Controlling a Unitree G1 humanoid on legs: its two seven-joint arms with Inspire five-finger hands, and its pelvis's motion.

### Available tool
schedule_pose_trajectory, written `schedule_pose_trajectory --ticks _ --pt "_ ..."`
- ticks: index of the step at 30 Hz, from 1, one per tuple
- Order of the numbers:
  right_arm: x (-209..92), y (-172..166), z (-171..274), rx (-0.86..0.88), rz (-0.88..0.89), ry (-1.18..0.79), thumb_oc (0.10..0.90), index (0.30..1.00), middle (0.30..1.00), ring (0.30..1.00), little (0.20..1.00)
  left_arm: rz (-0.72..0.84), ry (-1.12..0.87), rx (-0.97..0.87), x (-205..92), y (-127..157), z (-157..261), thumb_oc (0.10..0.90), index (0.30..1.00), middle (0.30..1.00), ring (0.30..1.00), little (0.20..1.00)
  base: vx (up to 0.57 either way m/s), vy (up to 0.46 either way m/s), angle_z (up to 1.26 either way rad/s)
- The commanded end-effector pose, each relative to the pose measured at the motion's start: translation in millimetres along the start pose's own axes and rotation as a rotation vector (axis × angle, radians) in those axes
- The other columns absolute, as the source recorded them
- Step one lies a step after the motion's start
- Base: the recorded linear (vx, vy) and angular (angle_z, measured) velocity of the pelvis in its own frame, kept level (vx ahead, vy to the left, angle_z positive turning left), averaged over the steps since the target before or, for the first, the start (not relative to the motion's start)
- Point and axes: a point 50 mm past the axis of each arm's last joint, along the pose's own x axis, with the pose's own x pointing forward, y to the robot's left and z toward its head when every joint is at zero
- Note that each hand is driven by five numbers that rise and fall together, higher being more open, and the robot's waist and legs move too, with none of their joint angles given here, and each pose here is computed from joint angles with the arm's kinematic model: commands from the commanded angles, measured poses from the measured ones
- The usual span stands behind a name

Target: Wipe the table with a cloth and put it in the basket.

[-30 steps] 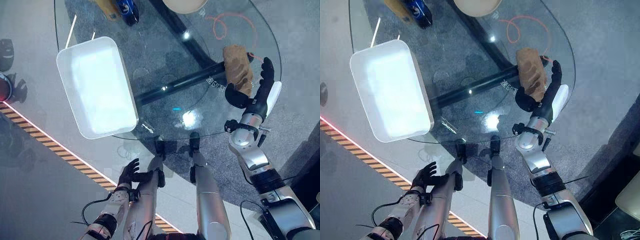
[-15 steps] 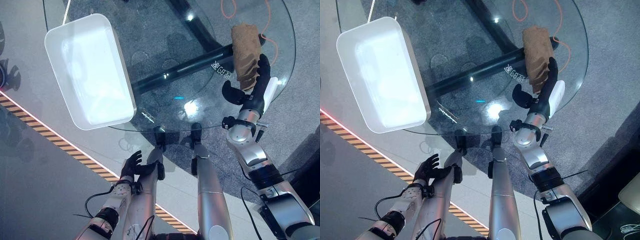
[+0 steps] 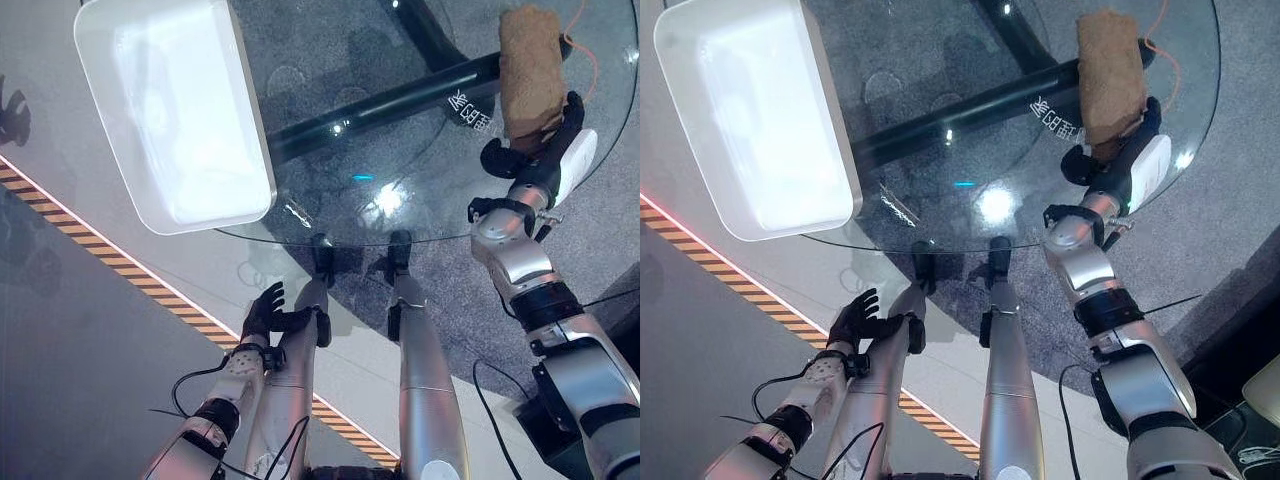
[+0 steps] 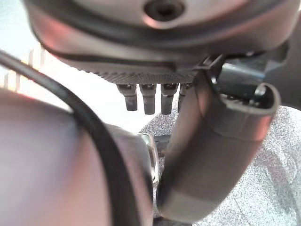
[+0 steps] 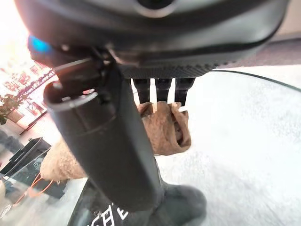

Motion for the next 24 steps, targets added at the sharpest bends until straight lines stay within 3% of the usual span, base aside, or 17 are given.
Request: schedule_pose_trajectory --ticks 1,14,16,17,24 --pt "25.0 -28.0 18.9 -0.022 -0.149 -0.071 0.8 0.9 0.9 0.9 0.9 0.032 0.129 0.009 -17.9 4.5 -43.4 0.8 0.9 0.9 0.9 0.9 0.01 -0.005 0.04" --pt "36.9 -25.5 41.2 -0.023 -0.092 -0.124 0.8 0.9 0.9 0.9 0.9 -0.002 0.104 -0.007 -17.6 0.1 -38.4 0.8 0.9 0.9 0.9 0.9 0.0 0.0 0.0" --pt "39.4 -26.3 45.9 -0.033 -0.087 -0.139 0.512 0.653 0.653 0.653 0.612 -0.007 0.105 -0.007 -18.9 -0.9 -39.0 0.8 0.9 0.9 0.9 0.9 0.01 0.005 0.02" --pt "40.0 -26.3 46.8 -0.038 -0.083 -0.14 0.1 0.3 0.3 0.3 0.2 -0.009 0.106 -0.006 -19.4 -1.0 -39.3 0.8 0.9 0.9 0.9 0.9 0.01 0.006 0.04" --pt "41.7 -26.1 46.7 -0.044 -0.054 -0.132 0.1 0.3 0.3 0.3 0.2 -0.027 0.099 -0.015 -22.3 -6.3 -38.0 0.8 0.9 0.9 0.9 0.9 0.0 0.001 0.0"
